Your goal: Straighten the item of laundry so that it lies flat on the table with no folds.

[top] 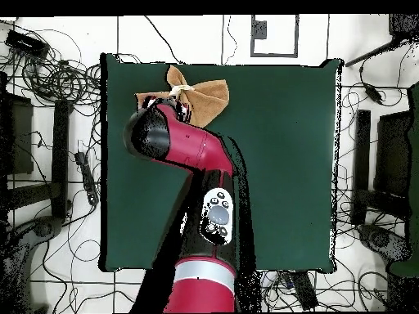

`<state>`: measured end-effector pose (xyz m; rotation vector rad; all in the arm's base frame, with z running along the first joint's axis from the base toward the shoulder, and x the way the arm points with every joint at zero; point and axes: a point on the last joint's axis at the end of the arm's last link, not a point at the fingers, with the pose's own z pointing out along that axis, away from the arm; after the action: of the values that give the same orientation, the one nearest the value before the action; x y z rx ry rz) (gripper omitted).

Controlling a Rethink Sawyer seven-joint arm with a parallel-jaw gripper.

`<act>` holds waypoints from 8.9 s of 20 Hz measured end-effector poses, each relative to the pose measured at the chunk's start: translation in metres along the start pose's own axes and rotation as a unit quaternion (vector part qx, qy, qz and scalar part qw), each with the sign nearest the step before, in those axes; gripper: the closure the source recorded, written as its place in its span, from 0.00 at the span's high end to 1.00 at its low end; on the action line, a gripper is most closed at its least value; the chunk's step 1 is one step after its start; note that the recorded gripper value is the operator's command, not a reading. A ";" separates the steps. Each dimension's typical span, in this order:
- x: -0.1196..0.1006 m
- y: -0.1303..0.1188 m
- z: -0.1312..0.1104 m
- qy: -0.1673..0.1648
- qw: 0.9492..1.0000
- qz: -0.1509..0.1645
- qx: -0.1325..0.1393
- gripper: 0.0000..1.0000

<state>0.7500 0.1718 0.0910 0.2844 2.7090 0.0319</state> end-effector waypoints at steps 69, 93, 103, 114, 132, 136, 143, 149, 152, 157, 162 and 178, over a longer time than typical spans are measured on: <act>-0.041 -0.109 -0.024 0.001 0.996 -0.007 0.090 0.00; 0.005 -0.098 0.023 0.044 0.995 -0.029 0.084 0.00; 0.006 -0.097 0.024 0.047 0.995 -0.029 0.083 1.00; 0.015 -0.096 0.027 0.080 0.993 -0.028 0.081 1.00; 0.023 -0.097 0.089 0.095 0.993 -0.028 0.068 1.00; 0.030 -0.101 0.108 0.100 0.993 -0.020 0.060 1.00; 0.036 -0.101 0.122 0.098 0.994 -0.017 0.055 1.00; 0.037 -0.094 0.124 0.093 0.994 -0.016 0.048 1.00; 0.036 -0.094 0.124 0.090 0.995 -0.016 0.048 1.00; 0.036 -0.094 0.124 0.090 0.995 -0.016 0.048 1.00; 0.035 -0.096 0.125 0.090 0.995 -0.014 0.047 1.00; 0.005 -0.129 0.112 0.073 0.997 -0.009 0.038 1.00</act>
<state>0.7660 0.0439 -0.0222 0.2911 2.8610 -0.0565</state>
